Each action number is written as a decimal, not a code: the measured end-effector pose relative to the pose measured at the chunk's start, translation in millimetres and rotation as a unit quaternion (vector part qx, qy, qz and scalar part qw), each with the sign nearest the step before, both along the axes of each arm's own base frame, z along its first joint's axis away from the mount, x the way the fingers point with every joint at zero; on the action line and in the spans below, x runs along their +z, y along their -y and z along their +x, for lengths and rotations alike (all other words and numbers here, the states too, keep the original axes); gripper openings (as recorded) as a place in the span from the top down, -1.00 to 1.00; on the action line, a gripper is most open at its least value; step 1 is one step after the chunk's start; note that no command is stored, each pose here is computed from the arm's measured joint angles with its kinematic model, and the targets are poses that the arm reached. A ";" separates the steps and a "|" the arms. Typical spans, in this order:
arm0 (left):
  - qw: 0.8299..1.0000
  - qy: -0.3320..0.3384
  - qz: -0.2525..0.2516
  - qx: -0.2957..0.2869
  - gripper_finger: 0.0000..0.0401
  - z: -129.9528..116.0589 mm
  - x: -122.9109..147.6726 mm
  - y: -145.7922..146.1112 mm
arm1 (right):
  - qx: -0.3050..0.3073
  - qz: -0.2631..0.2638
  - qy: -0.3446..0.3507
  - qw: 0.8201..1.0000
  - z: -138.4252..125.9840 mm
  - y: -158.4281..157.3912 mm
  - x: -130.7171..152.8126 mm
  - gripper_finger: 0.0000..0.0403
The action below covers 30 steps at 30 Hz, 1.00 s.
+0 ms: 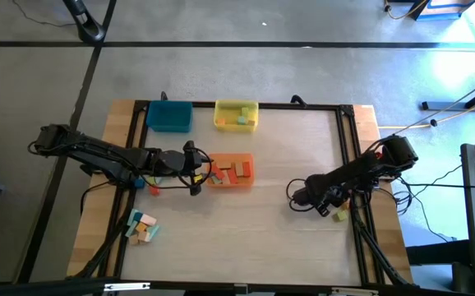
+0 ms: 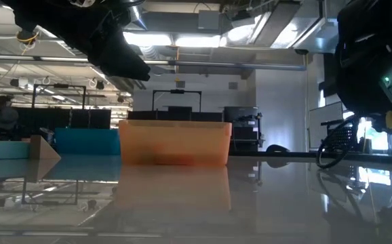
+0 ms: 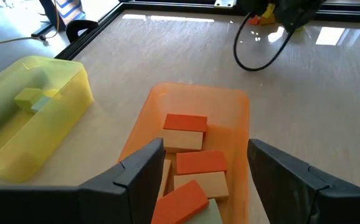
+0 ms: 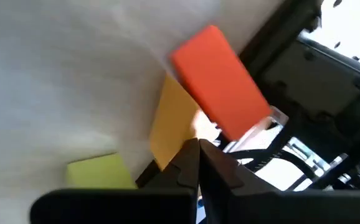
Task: Sort blocks by size
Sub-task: Put the orange triangle block into the blue bin
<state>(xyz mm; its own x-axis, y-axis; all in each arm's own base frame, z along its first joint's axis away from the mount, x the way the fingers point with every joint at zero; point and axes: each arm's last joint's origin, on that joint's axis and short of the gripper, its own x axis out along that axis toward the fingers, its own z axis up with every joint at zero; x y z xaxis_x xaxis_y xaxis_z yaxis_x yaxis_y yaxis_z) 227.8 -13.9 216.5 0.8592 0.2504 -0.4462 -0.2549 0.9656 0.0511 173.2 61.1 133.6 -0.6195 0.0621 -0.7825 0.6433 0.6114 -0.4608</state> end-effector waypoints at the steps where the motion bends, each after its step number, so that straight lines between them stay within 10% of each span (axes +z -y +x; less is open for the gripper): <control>1: 1.000 0.000 0.000 0.000 -0.09 0.0 0.1 0.0 | 0.006 0.004 0.009 1.000 2.4 -0.6 0.8 0.94; 14: 1.000 0.008 -0.007 0.003 -0.09 0.5 0.9 0.0 | 0.114 -0.013 0.199 0.973 54.3 -10.0 20.9 0.94; 30: 1.000 0.012 -0.004 0.001 -0.09 0.9 1.7 0.0 | 0.135 -0.032 0.067 0.988 37.2 3.0 39.7 0.67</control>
